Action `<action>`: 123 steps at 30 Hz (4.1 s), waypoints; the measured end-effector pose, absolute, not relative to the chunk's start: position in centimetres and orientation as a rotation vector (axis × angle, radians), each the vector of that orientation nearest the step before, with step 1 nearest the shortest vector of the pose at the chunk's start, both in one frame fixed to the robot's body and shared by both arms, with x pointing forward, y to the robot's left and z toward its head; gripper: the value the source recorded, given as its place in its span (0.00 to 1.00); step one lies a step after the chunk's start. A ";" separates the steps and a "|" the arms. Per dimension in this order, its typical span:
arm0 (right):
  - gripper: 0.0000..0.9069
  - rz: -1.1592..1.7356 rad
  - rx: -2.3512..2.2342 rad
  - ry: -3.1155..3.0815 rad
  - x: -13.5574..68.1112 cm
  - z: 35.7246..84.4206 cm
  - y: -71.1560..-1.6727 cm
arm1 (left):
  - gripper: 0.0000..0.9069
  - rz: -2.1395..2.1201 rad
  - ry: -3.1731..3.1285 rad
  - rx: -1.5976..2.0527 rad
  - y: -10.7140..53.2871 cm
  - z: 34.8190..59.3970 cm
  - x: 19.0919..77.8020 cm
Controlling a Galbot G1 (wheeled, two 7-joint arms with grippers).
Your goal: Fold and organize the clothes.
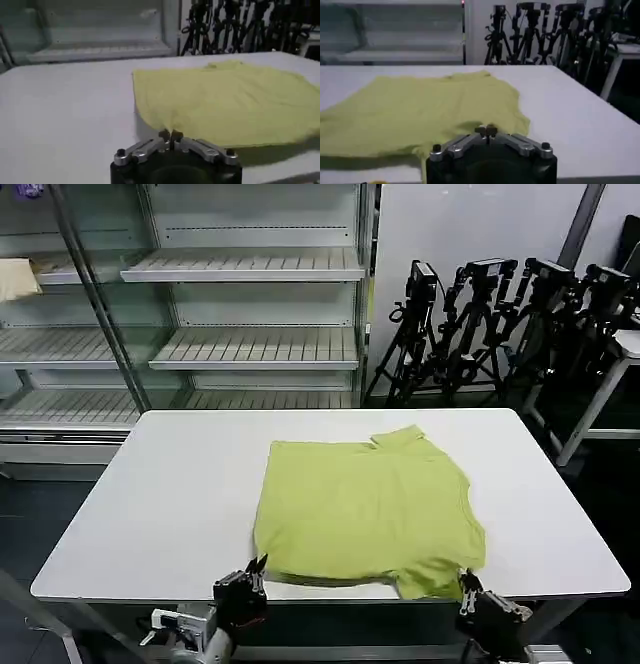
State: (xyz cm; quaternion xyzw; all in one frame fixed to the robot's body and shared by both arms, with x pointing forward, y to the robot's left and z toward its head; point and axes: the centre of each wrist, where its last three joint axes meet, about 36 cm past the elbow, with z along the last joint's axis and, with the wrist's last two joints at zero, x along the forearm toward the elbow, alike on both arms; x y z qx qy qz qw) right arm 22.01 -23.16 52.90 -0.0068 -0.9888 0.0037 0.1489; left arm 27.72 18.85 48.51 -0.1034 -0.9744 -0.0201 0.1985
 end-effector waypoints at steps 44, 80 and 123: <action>0.00 0.154 0.042 -2.859 39.5 45.2 -25.0 | 0.02 -0.179 -2.773 -0.213 17.5 43.3 40.5; 0.00 0.037 -0.061 -2.710 37.7 43.9 -27.0 | 0.02 -0.127 -2.723 -0.234 17.9 43.2 39.8; 1.00 0.081 0.012 -2.659 28.5 47.0 -27.7 | 1.00 -0.067 -2.629 -0.214 18.2 44.4 27.7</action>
